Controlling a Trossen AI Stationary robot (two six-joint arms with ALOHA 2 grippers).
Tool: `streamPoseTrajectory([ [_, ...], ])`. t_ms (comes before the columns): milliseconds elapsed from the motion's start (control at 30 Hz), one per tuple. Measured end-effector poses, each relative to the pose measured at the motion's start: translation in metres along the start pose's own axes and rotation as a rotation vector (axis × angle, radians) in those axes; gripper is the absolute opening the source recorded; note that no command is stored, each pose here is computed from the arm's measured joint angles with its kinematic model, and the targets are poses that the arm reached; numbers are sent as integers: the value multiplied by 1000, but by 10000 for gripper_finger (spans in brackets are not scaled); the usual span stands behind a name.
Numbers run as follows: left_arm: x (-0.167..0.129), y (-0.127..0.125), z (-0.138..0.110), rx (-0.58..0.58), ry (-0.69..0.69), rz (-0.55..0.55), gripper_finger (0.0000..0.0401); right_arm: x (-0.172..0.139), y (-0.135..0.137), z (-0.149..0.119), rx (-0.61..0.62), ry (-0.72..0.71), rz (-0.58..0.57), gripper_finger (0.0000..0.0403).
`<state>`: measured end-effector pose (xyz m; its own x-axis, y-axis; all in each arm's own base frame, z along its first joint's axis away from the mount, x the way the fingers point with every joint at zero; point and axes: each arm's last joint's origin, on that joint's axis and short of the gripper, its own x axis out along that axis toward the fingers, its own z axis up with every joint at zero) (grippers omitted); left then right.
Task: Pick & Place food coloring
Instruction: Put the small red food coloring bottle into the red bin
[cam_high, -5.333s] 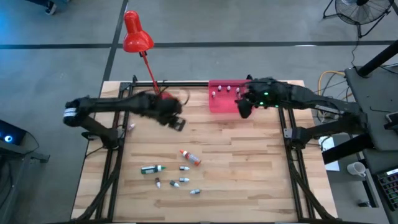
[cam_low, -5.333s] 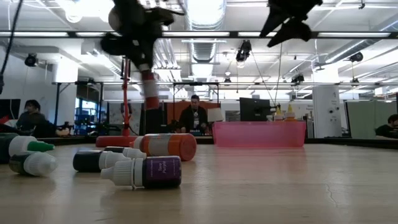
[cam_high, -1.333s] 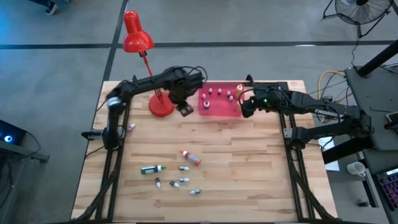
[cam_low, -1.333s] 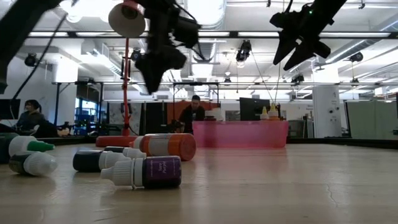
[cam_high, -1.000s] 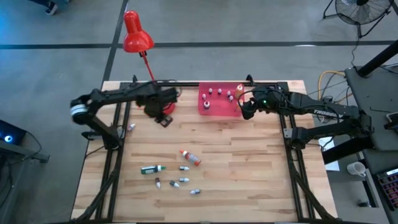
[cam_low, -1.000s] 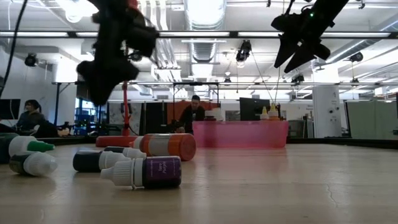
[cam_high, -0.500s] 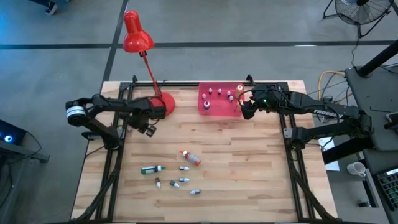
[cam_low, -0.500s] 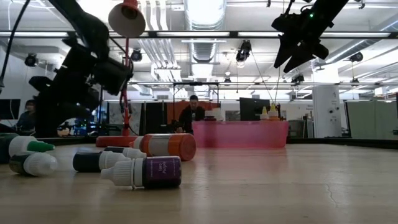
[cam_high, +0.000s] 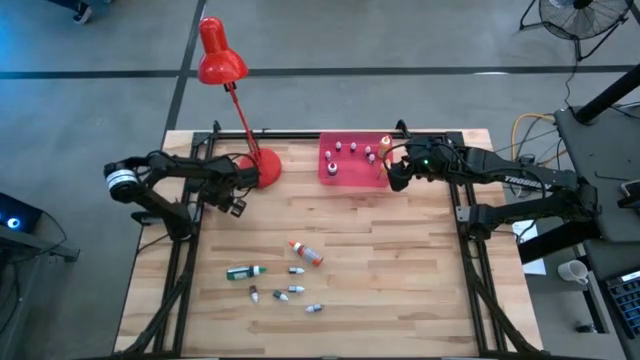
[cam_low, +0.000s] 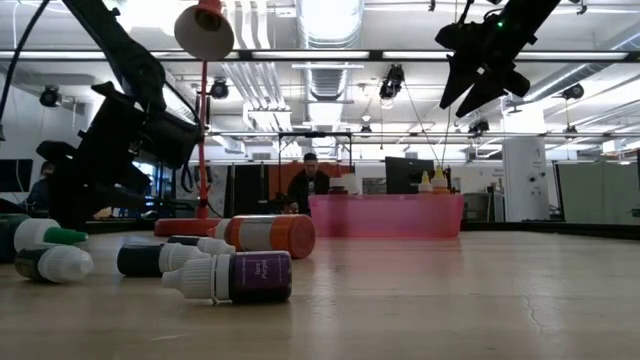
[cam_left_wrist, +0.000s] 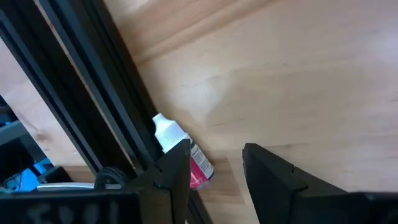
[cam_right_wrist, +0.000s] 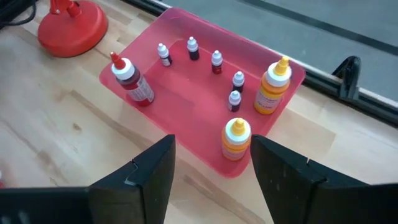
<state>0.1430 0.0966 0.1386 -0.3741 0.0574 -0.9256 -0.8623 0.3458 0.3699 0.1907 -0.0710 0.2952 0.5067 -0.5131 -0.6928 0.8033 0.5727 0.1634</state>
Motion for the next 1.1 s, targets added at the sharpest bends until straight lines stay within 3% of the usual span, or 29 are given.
streamPoseTrajectory([
  [333,-12,2,8,29,-19,-5,119,0,0,0,18,2,2,201],
  [667,5,12,-4,8,85,55,119,1,-3,2,34,-5,-12,201],
  [1100,8,10,-4,-34,77,24,120,2,-4,3,29,-14,-12,201],
])
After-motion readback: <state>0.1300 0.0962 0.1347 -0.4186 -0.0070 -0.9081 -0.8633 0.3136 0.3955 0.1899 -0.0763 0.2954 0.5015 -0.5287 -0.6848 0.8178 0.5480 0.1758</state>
